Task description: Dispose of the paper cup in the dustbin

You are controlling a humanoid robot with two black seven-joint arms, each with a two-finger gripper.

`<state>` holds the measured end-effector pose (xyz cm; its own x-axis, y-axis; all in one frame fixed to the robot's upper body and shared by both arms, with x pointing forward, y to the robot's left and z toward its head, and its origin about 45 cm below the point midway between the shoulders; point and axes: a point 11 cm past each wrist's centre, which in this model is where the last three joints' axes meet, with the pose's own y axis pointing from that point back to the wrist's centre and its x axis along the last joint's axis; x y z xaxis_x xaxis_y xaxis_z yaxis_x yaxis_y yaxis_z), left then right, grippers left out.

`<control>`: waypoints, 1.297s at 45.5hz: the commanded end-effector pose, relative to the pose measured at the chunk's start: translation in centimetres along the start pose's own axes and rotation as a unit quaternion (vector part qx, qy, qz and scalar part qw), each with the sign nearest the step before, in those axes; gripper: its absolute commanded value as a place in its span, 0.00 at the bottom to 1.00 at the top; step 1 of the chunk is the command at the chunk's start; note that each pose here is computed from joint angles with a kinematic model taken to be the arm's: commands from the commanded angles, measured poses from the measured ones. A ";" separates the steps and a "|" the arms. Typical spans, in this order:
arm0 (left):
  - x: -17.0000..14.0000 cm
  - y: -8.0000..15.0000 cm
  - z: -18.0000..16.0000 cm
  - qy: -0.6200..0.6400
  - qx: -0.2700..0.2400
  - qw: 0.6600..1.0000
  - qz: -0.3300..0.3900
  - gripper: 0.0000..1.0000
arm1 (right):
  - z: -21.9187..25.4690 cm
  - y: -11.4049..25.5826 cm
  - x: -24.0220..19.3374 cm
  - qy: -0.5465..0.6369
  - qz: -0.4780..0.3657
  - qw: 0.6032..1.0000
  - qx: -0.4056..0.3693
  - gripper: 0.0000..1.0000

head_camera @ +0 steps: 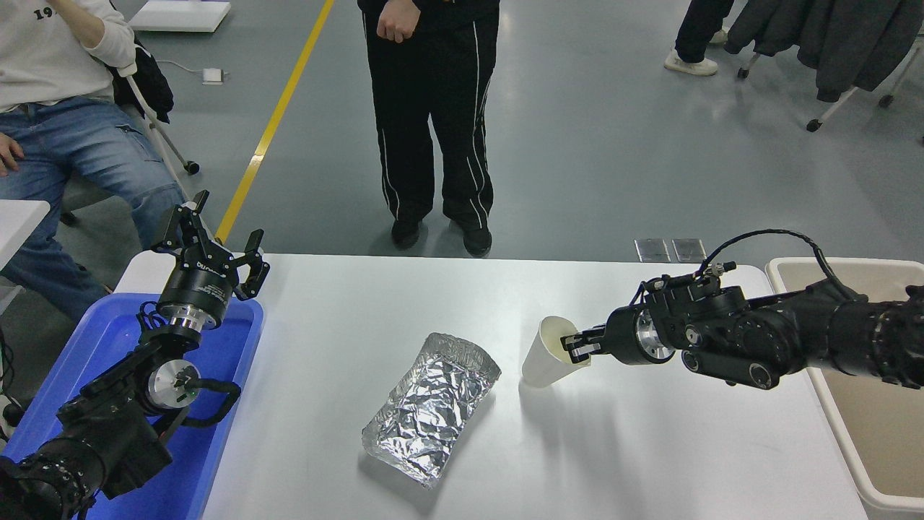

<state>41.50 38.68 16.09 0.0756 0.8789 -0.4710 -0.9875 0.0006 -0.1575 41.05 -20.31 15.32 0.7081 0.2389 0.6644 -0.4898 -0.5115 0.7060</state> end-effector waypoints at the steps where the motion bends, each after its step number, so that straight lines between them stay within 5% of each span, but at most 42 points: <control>1: 0.0 0.0 0.0 0.000 0.000 1.000 0.000 1.00 | 0.2 2.2 3.1 -0.060 0.056 0.996 0.019 0.00; 13: 0.0 0.0 0.0 0.000 0.000 1.000 0.000 1.00 | -0.2 6.3 6.5 -0.125 0.097 0.985 0.062 0.00; 32: 0.0 0.0 0.0 0.000 0.000 1.000 0.000 1.00 | 2.9 17.6 15.2 -0.260 0.208 0.935 0.121 0.00; 43: 0.0 0.0 0.0 0.000 0.001 1.000 -0.001 1.00 | 4.1 19.5 15.5 -0.278 0.223 0.927 0.116 0.00; 49: 0.0 0.0 0.1 0.000 0.000 1.000 0.000 1.00 | 7.2 20.4 15.5 -0.291 0.249 0.921 0.075 0.00; 59: 0.0 0.0 0.0 0.000 0.000 1.000 0.000 1.00 | 18.6 25.0 13.1 -0.363 0.335 0.866 -0.074 0.00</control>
<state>41.50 38.68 16.09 0.0757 0.8789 -0.4710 -0.9875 0.0007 -0.1574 46.49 -34.88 37.52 0.5552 -0.5392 0.6333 -0.8165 -0.4985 0.2914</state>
